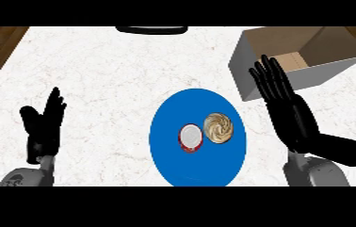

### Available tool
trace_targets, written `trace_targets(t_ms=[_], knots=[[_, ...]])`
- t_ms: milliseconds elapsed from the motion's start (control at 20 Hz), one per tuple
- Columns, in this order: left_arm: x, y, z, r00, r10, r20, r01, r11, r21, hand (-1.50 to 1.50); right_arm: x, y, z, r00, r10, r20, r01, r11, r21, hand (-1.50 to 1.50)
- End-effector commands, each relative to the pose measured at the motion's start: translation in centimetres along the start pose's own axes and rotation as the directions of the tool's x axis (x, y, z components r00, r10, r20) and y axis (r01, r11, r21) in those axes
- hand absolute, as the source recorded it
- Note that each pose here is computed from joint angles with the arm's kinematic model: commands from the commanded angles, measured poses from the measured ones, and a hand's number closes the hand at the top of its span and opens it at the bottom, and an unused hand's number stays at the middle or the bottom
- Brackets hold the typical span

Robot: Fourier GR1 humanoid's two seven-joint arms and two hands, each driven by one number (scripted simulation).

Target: Pick the can from the plate and place it in the cardboard box

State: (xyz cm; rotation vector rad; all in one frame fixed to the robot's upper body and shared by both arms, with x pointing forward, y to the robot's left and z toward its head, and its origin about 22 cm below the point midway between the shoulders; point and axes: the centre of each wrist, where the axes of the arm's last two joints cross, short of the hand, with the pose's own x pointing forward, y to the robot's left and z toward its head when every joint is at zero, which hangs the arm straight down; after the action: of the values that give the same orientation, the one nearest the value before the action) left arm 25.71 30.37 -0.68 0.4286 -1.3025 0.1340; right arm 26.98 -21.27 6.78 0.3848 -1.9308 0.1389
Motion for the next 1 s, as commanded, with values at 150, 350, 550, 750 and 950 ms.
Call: trace_targets(t_ms=[150,350,550,750,950], knots=[[3.4,-3.9,1.2,0.966,-0.043,0.255,0.117,0.951,-0.286,0.00,-3.5,3.8,2.3,0.935,0.165,-0.313,-0.219,0.965,-0.144,-1.50],[4.8,-5.2,1.5,0.955,-0.022,0.296,0.135,0.919,-0.369,0.00,-2.8,-1.8,3.7,0.743,0.585,-0.324,-0.625,0.780,-0.024,-1.50],[5.3,-5.9,2.0,0.940,-0.020,0.341,0.181,0.876,-0.447,0.00,-4.0,-1.1,6.0,0.516,0.785,-0.342,-0.827,0.560,0.037,-1.50],[5.2,-6.4,2.2,0.946,-0.015,0.324,0.178,0.857,-0.483,0.00,-3.1,1.2,6.4,0.342,0.906,-0.249,-0.925,0.372,0.080,-1.50],[5.5,-6.3,2.1,0.943,-0.009,0.334,0.181,0.854,-0.487,0.00,-1.6,4.3,6.6,0.223,0.936,-0.272,-0.957,0.263,0.121,-1.50]])
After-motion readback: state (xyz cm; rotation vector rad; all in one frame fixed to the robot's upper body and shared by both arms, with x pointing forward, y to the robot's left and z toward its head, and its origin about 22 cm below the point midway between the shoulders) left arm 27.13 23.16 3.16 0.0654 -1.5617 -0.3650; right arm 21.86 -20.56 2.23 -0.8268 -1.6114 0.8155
